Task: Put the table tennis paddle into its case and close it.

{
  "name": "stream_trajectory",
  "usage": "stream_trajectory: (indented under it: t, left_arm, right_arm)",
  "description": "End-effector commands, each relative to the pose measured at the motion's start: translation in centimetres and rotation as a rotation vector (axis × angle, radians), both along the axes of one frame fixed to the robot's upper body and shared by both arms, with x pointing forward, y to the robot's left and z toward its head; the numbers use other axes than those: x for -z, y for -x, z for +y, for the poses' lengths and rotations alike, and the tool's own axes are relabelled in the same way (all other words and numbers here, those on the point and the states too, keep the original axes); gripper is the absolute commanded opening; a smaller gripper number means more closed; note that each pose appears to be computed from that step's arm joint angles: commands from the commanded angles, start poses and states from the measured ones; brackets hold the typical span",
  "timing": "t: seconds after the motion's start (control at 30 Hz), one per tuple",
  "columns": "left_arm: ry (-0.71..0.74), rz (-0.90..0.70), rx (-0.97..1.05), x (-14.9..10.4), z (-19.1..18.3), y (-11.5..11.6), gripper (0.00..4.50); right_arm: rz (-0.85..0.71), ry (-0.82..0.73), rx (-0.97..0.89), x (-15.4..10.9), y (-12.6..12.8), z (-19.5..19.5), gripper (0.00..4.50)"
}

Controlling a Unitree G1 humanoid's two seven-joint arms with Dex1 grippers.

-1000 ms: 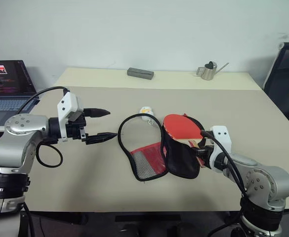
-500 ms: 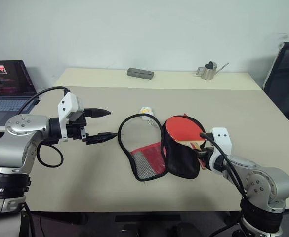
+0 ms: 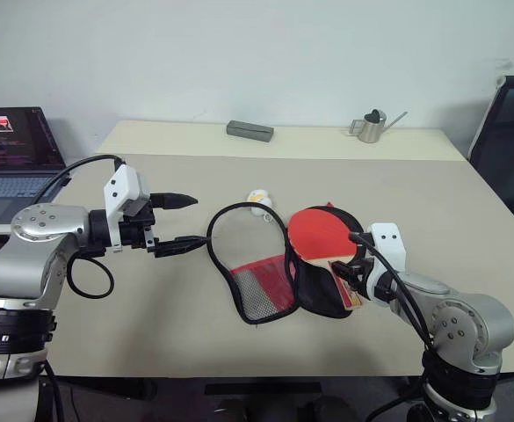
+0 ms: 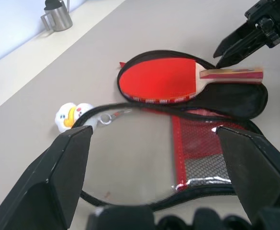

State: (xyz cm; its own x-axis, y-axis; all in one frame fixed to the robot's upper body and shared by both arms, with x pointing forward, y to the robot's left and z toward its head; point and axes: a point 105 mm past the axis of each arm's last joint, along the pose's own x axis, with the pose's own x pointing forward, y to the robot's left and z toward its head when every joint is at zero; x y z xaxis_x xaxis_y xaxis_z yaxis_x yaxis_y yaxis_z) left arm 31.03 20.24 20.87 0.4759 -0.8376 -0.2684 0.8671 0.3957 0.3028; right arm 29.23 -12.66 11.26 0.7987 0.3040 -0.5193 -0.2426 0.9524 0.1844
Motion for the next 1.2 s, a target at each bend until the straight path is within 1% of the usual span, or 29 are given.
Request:
stream_trajectory:
  t: [0.03, 0.13, 0.2, 0.3, 0.33, 0.4, 0.47, 0.57, 0.63, 0.67, 0.73, 0.83, 0.97, 1.13, 1.2]
  left_arm:
    - [-0.003, -0.036, 0.01, -0.9, -0.2, 0.2, 4.5]
    - [-0.001, -0.035, 0.01, -0.9, -0.2, 0.2, 4.5]
    - [0.001, -0.033, 0.016, -0.8, -0.2, 0.2, 4.5]
    - [-0.002, -0.027, 0.027, -0.7, -0.3, 0.3, 4.5]
    - [-0.003, -0.025, 0.029, -0.7, -0.3, 0.3, 4.5]
    - [-0.004, -0.024, 0.03, -0.7, -0.3, 0.3, 4.5]
    - [-0.005, -0.024, 0.037, -0.7, -0.4, 0.3, 4.5]
    - [-0.006, -0.018, 0.057, -0.5, -0.8, 0.5, 4.5]
    - [-0.01, -0.007, 0.079, -0.3, -1.0, 0.7, 4.5]
    - [-0.016, 0.0, 0.093, -0.2, -1.2, 1.0, 4.5]
    - [-0.027, 0.015, 0.127, 0.0, -1.5, 1.4, 4.5]
    - [-0.043, 0.03, 0.172, 0.3, -2.0, 2.0, 4.5]
    - [-0.065, 0.028, 0.202, 0.3, -2.4, 2.2, 4.5]
    - [-0.067, 0.022, 0.21, 0.2, -2.7, 1.9, 4.5]
    - [-0.067, 0.02, 0.213, 0.2, -2.8, 1.9, 4.5]
  right_arm:
    - [-0.088, -0.017, -0.066, -2.0, 0.5, 0.4, 3.39]
    - [-0.226, -0.032, -0.159, -4.4, 0.2, 0.7, 3.39]
    - [-0.294, -0.046, -0.202, -5.6, -0.2, 0.1, 3.39]
    - [-0.311, -0.078, -0.266, -6.3, -0.6, -1.4, 3.39]
    - [-0.317, -0.07, -0.281, -6.4, -0.7, -1.9, 3.03]
    - [-0.325, -0.052, -0.34, -6.5, -0.8, -2.9, 2.52]
    - [-0.323, -0.01, -0.405, -6.2, -0.7, -3.8, 1.83]
    - [-0.29, 0.067, -0.487, -4.6, -0.2, -5.3, 0.76]
    - [-0.257, 0.095, -0.58, -3.7, 0.8, -5.4, 0.12]
    - [-0.228, 0.091, -0.629, -3.2, 1.5, -5.3, 0.03]
    - [-0.175, 0.089, -0.727, -2.3, 3.0, -5.1, 0.03]
    - [-0.147, 0.104, -0.783, -1.6, 3.6, -5.0, 0.03]
    - [-0.123, 0.167, -0.816, 0.1, 3.3, -5.2, 0.03]
    - [-0.118, 0.25, -0.822, 2.3, 1.9, -5.5, 0.03]
    - [-0.12, 0.291, -0.8, 3.2, 1.0, -6.0, 0.03]
